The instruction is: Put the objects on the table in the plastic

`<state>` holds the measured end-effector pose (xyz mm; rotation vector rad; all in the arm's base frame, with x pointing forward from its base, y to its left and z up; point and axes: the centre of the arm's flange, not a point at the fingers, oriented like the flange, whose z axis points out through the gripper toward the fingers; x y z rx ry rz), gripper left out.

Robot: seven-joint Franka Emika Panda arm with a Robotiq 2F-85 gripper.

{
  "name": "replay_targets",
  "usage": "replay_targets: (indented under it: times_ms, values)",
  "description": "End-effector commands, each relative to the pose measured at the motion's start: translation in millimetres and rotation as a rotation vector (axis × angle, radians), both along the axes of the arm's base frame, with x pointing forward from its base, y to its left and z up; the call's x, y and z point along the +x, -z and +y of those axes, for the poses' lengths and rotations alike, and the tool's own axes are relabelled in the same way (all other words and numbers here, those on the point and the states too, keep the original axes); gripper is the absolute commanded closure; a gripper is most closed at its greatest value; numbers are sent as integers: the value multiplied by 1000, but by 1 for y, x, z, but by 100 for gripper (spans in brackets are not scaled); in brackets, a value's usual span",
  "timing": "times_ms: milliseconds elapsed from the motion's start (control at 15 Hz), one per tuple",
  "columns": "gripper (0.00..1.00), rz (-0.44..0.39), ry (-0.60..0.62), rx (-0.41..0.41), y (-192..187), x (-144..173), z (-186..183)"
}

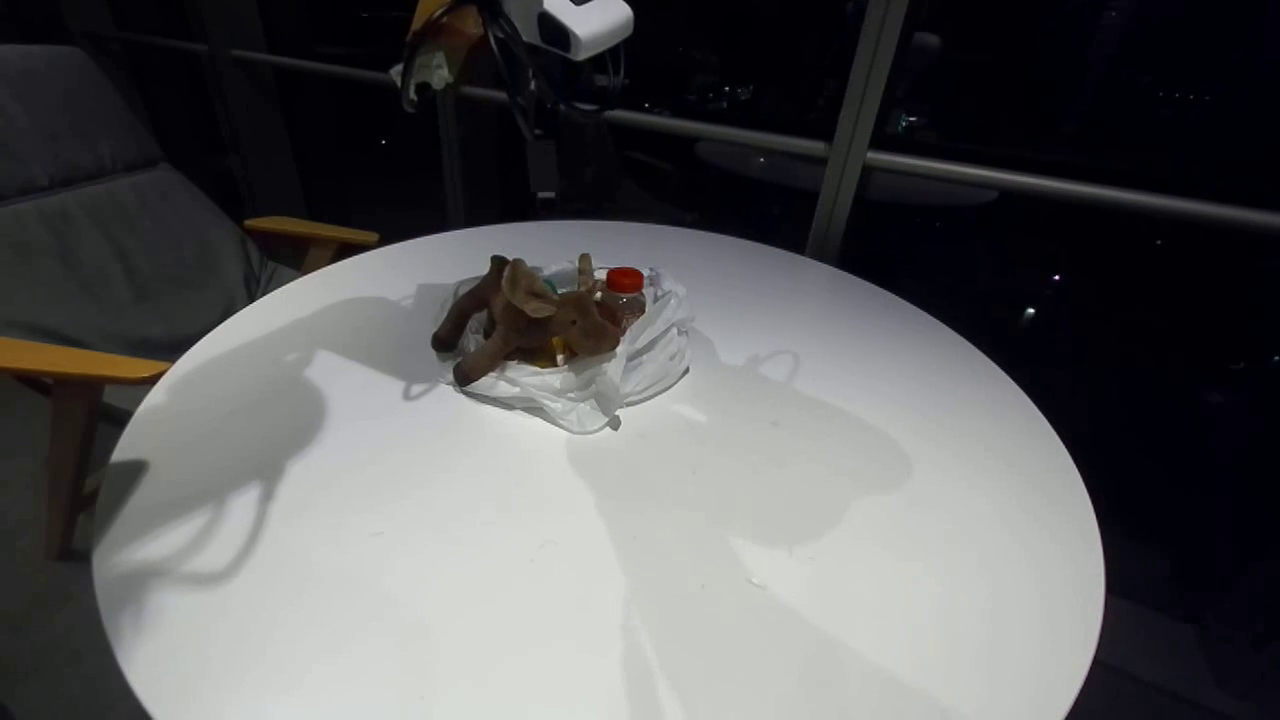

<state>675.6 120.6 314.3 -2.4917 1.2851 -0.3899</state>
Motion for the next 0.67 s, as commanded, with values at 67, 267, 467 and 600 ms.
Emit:
replay_targets:
  times_ms: [67, 267, 467, 600]
  values:
    - [0, -26, -27, 33, -1, 8, 15]
    - [0, 41, -19, -1, -14, -4, 22]
    - [0, 112, 67, -2, -26, -16, 23]
    - [0, 170, 122, -4, -27, -21, 19]
